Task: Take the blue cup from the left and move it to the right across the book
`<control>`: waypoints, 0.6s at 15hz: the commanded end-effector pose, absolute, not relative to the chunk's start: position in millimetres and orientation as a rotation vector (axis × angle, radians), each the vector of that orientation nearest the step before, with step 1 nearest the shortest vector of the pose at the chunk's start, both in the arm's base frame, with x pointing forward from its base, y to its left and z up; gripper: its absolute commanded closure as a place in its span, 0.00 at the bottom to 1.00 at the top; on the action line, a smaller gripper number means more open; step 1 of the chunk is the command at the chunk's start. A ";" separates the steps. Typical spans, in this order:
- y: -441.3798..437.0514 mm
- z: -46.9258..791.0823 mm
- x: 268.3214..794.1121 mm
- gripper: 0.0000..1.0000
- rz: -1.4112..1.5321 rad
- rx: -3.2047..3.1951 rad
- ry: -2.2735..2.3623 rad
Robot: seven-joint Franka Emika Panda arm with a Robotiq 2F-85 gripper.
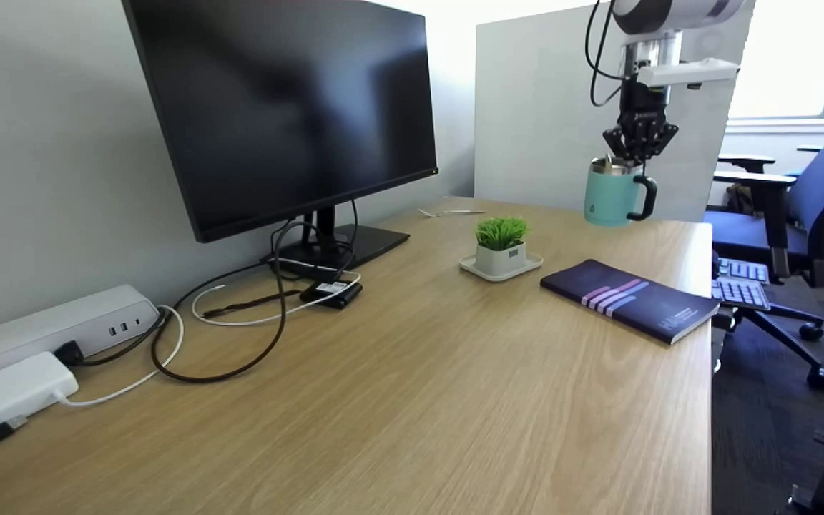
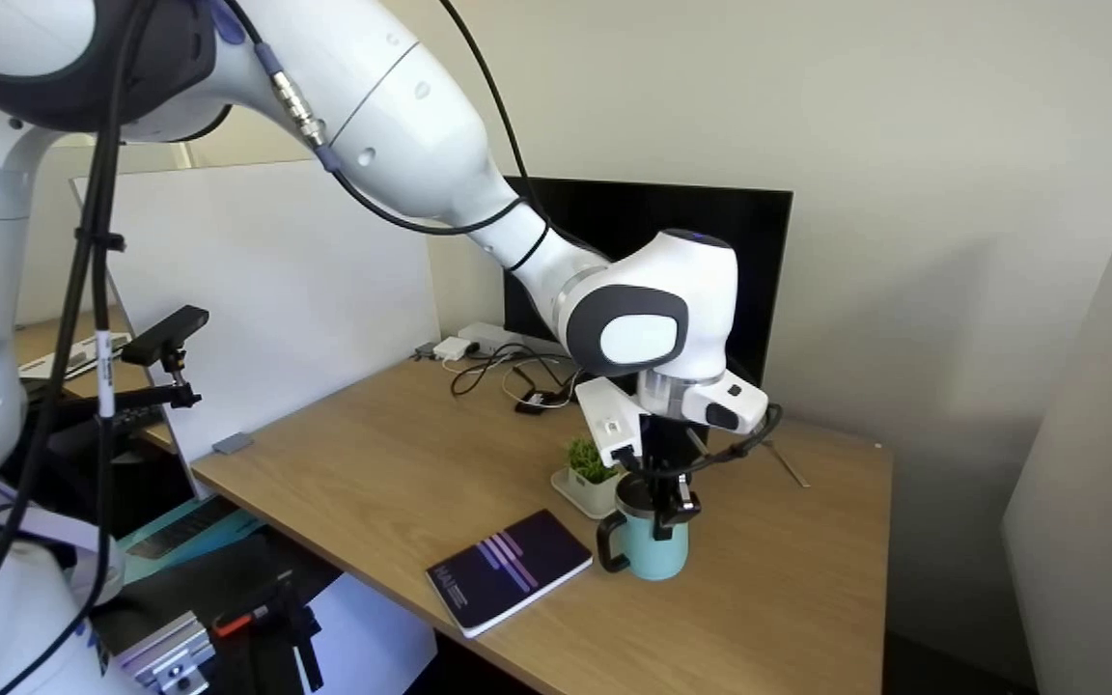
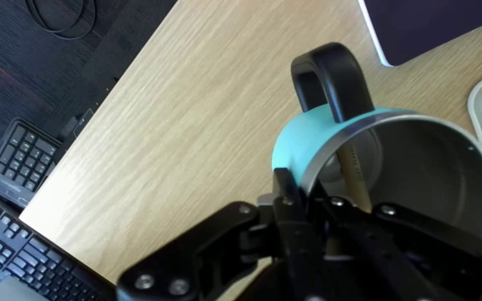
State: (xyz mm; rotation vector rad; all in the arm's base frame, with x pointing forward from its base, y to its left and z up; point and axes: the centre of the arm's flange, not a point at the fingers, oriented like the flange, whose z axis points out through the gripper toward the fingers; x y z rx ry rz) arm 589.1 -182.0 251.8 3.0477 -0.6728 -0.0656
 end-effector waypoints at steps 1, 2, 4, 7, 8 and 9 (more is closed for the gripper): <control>-189.0 248.2 568.2 0.98 -0.125 3.069 -0.754; -190.3 241.0 563.2 0.98 -0.144 3.071 -0.768; -191.1 227.7 553.5 0.98 -0.184 3.074 -0.792; -191.5 212.1 540.9 0.98 -0.242 3.074 -0.811; -192.2 208.0 537.3 0.98 -0.255 3.075 -0.818; -193.2 204.4 533.8 0.98 -0.268 3.076 -0.826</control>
